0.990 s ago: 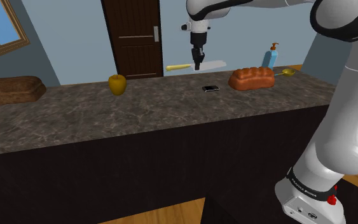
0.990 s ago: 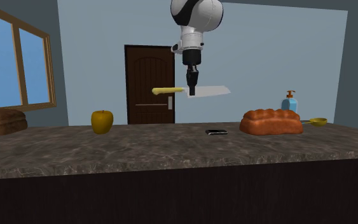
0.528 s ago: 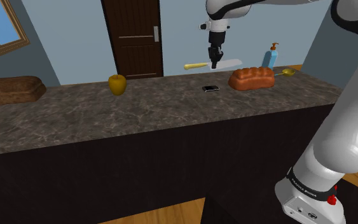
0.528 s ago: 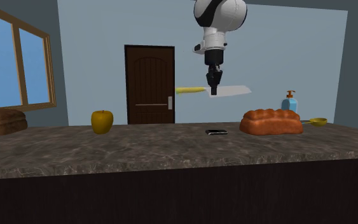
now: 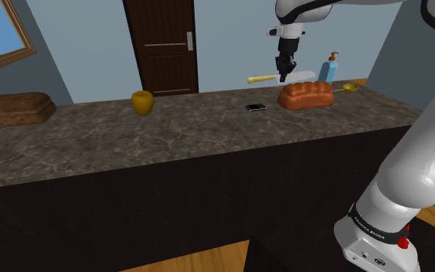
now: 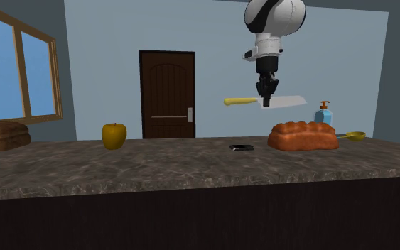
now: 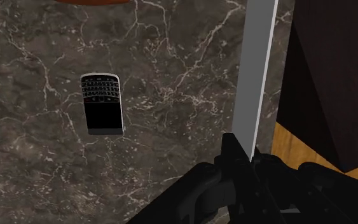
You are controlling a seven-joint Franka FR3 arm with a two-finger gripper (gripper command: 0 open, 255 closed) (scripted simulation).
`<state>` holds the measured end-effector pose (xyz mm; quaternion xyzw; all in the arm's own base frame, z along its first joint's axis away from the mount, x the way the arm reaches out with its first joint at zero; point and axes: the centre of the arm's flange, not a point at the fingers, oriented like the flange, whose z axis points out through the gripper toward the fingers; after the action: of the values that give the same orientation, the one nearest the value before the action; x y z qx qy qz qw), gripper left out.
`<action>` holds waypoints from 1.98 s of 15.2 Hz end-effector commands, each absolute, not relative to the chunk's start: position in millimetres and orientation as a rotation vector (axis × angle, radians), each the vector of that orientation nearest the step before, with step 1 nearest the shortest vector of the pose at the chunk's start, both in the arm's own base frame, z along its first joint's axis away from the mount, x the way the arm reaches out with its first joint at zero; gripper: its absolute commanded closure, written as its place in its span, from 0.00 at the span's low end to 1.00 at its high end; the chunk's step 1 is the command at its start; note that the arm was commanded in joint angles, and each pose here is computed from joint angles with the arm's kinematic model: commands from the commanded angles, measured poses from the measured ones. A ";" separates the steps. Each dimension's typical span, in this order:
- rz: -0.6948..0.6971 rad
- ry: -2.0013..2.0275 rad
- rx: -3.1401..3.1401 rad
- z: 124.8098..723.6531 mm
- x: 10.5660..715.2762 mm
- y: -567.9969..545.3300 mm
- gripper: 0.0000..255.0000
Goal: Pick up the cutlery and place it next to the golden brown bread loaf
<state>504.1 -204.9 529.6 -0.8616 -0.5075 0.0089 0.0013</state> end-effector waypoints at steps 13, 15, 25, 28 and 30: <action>0.028 -1.595 -2.703 530.4 413.9 -367.2 1.00; 0.028 -1.595 -2.703 530.4 400.9 -390.1 1.00; 0.028 -1.595 -2.703 530.4 335.4 -504.7 1.00; 0.028 -1.595 -2.703 530.4 315.8 -539.1 1.00; 0.028 -1.595 -2.703 530.4 302.7 -562.0 1.00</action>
<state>312.3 -550.1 529.0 -0.8618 -0.5071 0.0091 0.0016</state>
